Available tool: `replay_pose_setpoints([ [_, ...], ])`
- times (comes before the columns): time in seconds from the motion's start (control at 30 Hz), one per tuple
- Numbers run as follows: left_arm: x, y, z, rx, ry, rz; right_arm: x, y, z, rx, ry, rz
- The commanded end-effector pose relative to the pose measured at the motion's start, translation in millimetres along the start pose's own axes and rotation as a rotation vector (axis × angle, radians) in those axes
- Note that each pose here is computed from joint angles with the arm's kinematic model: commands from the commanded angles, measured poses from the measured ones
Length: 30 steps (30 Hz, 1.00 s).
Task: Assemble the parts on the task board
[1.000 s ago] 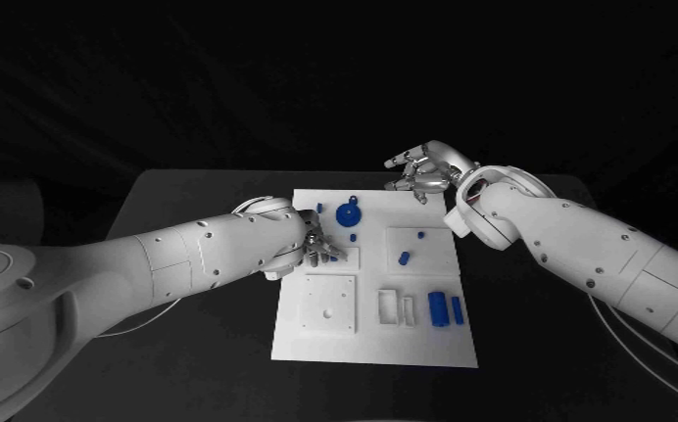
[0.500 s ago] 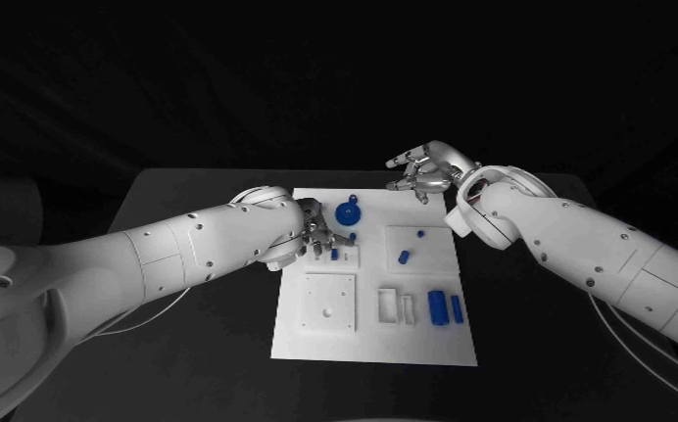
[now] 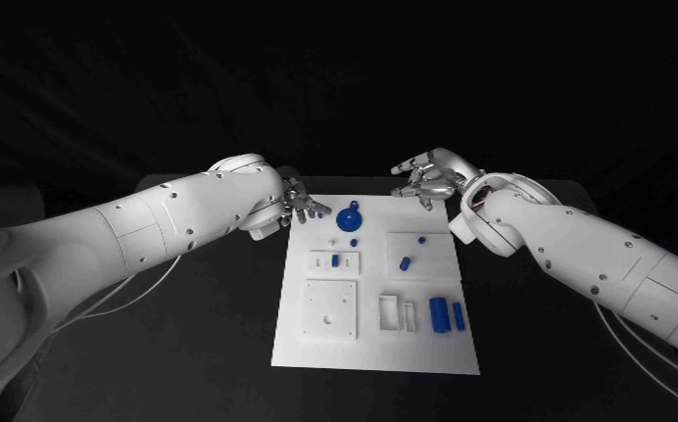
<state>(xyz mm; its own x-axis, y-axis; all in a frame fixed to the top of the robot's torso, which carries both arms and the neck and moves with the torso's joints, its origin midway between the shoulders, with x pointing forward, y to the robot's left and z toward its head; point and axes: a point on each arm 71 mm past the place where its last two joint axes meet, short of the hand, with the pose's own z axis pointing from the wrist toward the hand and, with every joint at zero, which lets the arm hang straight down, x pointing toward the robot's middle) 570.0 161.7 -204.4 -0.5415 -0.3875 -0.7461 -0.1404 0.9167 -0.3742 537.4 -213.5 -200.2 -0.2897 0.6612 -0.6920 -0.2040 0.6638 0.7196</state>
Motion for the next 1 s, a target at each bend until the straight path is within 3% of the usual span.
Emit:
replay_pose_setpoints([
  [0.03,-4.8,2.1,5.7,0.012,0.042,-0.025,0.0,0,0.0,-0.007,-0.001,0.000],
  [0.2,-14.8,6.7,13.2,-0.003,0.022,-0.032,-0.5,0,-0.2,-0.008,-0.004,0.000],
  [0.47,-22.7,6.5,22.5,-0.031,-0.012,-0.006,-2.1,2,-1.6,-0.013,-0.008,-0.001],
  [1.0,-22.1,6.7,32.5,-0.060,0.011,0.033,-6.6,9,-1.1,-0.028,-0.019,-0.002],
])
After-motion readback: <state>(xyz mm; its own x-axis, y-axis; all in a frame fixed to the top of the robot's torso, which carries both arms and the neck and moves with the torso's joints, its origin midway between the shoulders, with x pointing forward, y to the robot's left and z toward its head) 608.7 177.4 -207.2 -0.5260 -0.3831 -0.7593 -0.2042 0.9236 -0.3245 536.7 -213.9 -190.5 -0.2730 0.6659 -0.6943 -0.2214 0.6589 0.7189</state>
